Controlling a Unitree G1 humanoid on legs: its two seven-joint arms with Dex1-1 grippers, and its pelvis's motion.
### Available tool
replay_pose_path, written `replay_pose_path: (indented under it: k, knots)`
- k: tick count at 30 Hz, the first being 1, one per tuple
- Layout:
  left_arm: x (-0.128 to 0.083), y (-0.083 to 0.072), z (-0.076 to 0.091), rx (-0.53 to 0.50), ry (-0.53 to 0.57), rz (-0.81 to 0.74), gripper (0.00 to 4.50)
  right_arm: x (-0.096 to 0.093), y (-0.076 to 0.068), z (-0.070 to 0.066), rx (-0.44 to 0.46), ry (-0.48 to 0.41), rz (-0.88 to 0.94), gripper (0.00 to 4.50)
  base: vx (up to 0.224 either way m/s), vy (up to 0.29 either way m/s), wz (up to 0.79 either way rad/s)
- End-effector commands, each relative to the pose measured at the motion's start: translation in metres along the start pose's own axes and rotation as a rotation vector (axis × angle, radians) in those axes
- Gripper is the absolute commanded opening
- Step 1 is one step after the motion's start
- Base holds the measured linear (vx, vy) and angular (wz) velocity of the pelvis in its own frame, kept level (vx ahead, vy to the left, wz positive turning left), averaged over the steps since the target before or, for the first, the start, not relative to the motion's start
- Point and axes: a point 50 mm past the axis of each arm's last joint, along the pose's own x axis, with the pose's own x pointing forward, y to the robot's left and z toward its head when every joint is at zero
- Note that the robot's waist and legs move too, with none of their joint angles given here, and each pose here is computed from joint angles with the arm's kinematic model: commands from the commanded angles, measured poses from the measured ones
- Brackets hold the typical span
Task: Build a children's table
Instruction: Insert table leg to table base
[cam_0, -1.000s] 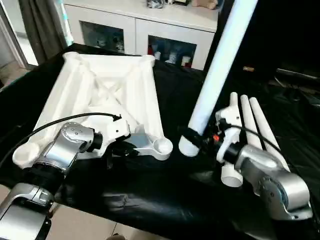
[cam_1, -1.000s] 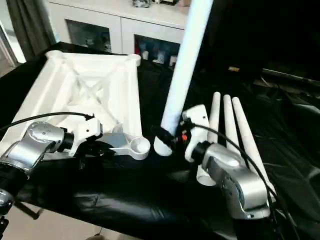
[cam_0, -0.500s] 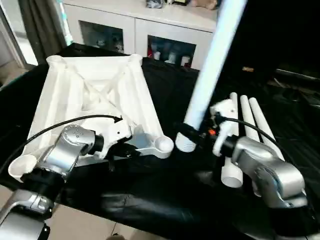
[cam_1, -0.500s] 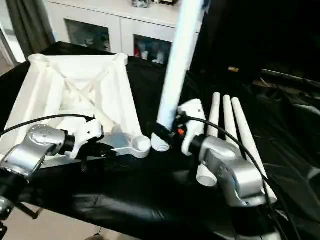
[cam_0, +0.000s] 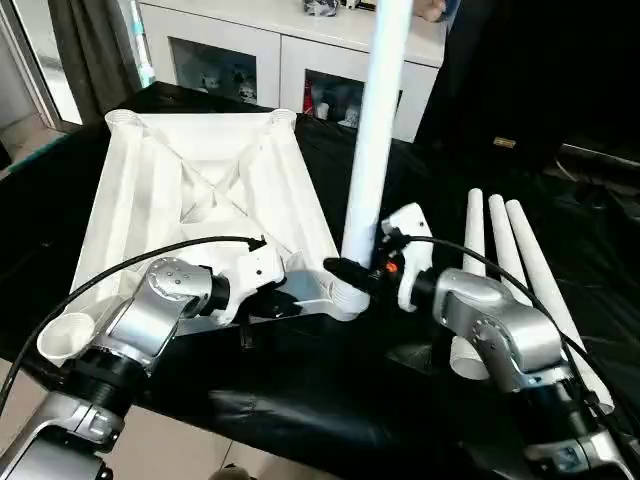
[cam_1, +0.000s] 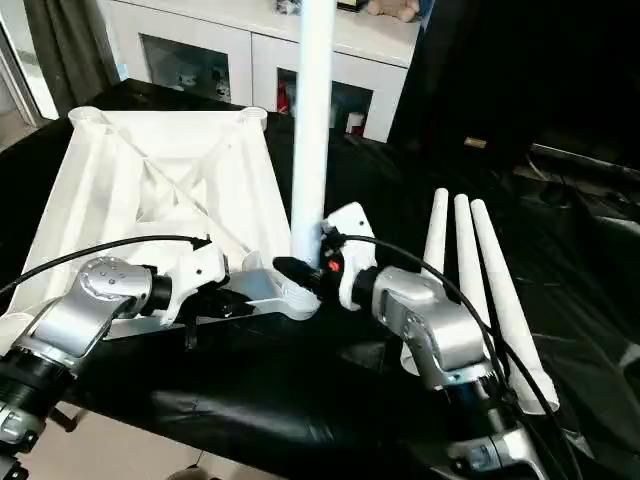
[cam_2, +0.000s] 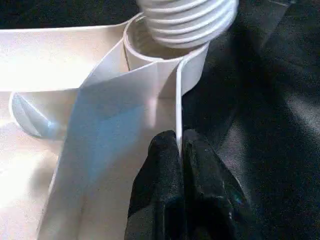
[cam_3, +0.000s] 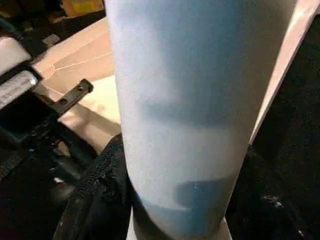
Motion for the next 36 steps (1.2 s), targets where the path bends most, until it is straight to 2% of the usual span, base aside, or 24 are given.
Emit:
replay_pose_path:
  k: [1, 4, 11, 19, 27, 36]
  knots:
    - [0.007, -0.009, -0.006, 0.003, 0.061, -0.057, 0.0, 0.001, -0.004, 0.004, -0.015, -0.019, -0.016, 1.91, 0.0, 0.0, 0.0]
    - [0.006, -0.007, -0.009, 0.002, 0.11, -0.047, 0.0, 0.004, -0.004, 0.005, -0.02, -0.02, -0.013, 1.91, 0.0, 0.0, 0.0]
    - [0.004, -0.006, -0.005, 0.002, 0.087, -0.065, 0.0, 0.006, -0.004, -0.003, -0.028, 0.011, 0.004, 1.91, 0.0, 0.0, 0.0]
    - [0.002, -0.007, -0.004, -0.004, 0.076, -0.081, 0.0, 0.013, -0.007, -0.007, -0.013, 0.005, -0.019, 1.91, 0.0, 0.0, 0.0]
    - [0.0, -0.008, -0.006, -0.006, 0.079, -0.082, 0.0, 0.021, -0.006, -0.007, 0.038, -0.019, 0.01, 1.91, 0.0, 0.0, 0.0]
    - [-0.003, -0.004, -0.006, -0.004, 0.088, -0.066, 0.0, 0.016, -0.011, -0.02, 0.127, -0.075, -0.01, 1.91, 0.0, 0.0, 0.0]
